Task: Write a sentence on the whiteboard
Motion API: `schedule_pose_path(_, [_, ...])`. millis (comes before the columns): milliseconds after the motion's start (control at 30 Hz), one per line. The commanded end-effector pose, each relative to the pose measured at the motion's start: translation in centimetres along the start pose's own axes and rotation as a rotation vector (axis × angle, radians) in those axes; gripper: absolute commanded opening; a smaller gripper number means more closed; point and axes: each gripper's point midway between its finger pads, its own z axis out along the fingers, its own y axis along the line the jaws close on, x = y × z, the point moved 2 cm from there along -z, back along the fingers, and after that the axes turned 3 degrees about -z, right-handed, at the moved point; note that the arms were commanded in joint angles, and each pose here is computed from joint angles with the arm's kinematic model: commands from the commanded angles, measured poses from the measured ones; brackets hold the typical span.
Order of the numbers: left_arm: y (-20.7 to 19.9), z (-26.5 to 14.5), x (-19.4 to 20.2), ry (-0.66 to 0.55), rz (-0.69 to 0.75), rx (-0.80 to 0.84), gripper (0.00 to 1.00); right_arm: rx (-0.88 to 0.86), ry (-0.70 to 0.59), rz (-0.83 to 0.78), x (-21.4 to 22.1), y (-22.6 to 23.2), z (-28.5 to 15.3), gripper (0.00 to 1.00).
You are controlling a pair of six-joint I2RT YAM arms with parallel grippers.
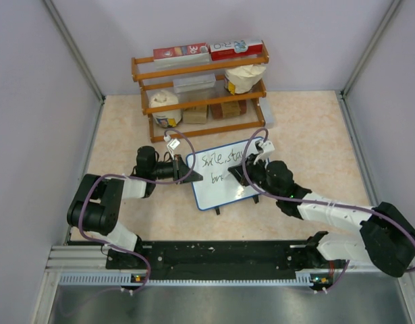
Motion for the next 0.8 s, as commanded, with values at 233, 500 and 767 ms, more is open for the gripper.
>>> schedule_pose_path(233, [1.7, 0.0, 0.3, -0.02, -0.006, -0.074, 0.0, 0.016, -0.131, -0.018, -5.5, 1.1, 1.2, 0.0])
schedule_pose_path(500, [1.7, 0.0, 0.3, -0.02, -0.007, -0.076, 0.0, 0.046, -0.113, -0.017, -5.2, 0.6, 1.7, 0.0])
schedule_pose_path(767, [1.7, 0.0, 0.2, -0.021, -0.006, -0.076, 0.0, 0.062, -0.087, -0.012, -3.9, -0.1, 1.8, 0.0])
